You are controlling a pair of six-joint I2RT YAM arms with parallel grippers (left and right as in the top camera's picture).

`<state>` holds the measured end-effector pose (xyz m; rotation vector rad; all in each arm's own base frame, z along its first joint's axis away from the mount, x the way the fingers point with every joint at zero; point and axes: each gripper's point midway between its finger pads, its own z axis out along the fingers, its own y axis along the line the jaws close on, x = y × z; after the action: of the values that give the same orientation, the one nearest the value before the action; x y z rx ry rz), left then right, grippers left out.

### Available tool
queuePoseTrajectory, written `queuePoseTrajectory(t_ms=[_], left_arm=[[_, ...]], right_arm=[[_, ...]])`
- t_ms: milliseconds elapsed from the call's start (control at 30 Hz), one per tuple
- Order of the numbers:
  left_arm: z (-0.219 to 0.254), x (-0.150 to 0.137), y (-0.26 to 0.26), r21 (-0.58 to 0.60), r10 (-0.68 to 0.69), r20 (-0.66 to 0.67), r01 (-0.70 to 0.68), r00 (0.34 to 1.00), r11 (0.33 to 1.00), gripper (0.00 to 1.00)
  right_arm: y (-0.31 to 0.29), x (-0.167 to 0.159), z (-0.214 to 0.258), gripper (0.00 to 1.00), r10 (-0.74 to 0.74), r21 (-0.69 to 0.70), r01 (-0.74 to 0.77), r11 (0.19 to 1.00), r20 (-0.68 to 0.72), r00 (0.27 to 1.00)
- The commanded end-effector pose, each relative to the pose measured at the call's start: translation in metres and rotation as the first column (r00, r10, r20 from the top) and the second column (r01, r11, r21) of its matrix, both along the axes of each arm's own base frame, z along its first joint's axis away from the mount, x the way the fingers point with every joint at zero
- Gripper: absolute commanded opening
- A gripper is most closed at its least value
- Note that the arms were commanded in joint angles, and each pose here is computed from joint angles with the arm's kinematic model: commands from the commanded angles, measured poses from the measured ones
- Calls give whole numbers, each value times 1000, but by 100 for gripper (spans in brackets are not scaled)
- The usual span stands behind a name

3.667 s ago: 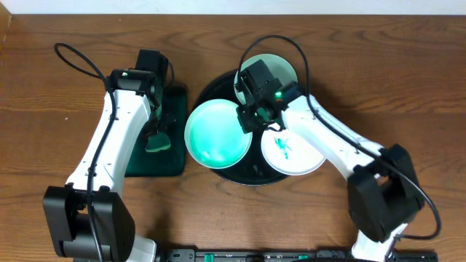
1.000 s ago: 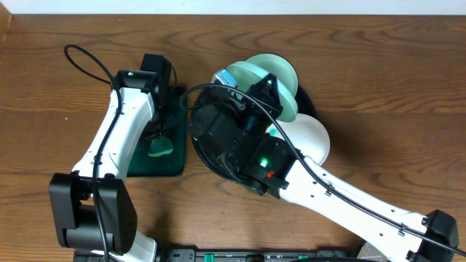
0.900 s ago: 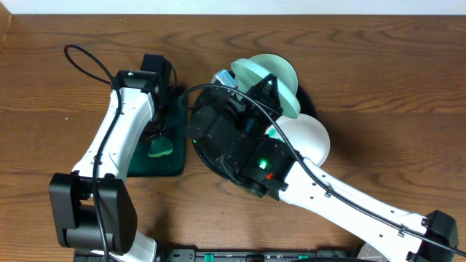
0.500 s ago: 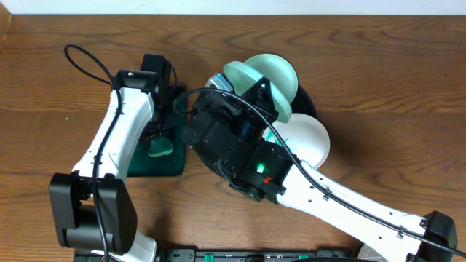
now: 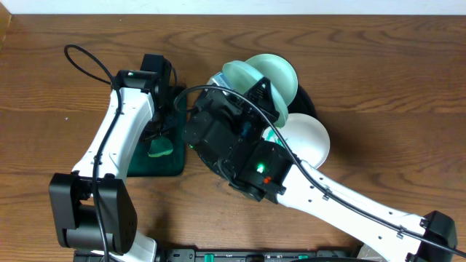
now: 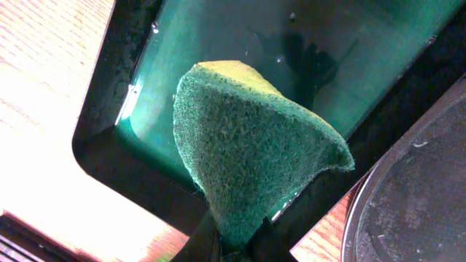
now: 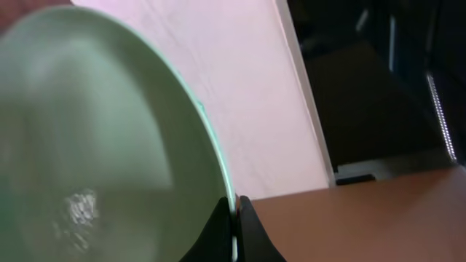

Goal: Clean dirty plates on tray and stack at the side
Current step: 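Lift the scrubbed plate with the right gripper off the black tray, then carry the plate right and set it on the table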

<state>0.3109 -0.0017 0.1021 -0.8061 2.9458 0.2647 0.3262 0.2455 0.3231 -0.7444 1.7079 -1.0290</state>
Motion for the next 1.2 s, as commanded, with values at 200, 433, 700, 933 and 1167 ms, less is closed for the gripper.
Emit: queuePoseTrajectory(t_ms=[200, 433, 700, 933, 1167], left_arm=[[-4, -4, 2, 8, -5, -24, 5, 1000, 1000, 7], [-4, -6, 2, 9, -5, -34, 6, 999, 1000, 7], [-4, -6, 2, 9, -5, -34, 6, 999, 1000, 8], [-4, -6, 2, 9, -5, -34, 6, 999, 1000, 7], [-4, -6, 2, 9, -5, -34, 5, 999, 1000, 7]], right_arm=[[20, -7, -49, 1, 104, 434, -22, 901, -167, 980], [-21, 23, -96, 1, -11, 757, 334, 561, -396, 918], [-99, 65, -116, 1, -83, 800, 560, 215, -557, 827], [-202, 86, -122, 1, -211, 777, 629, 8, -614, 761], [-318, 78, -129, 1, -388, 755, 645, -119, -633, 670]])
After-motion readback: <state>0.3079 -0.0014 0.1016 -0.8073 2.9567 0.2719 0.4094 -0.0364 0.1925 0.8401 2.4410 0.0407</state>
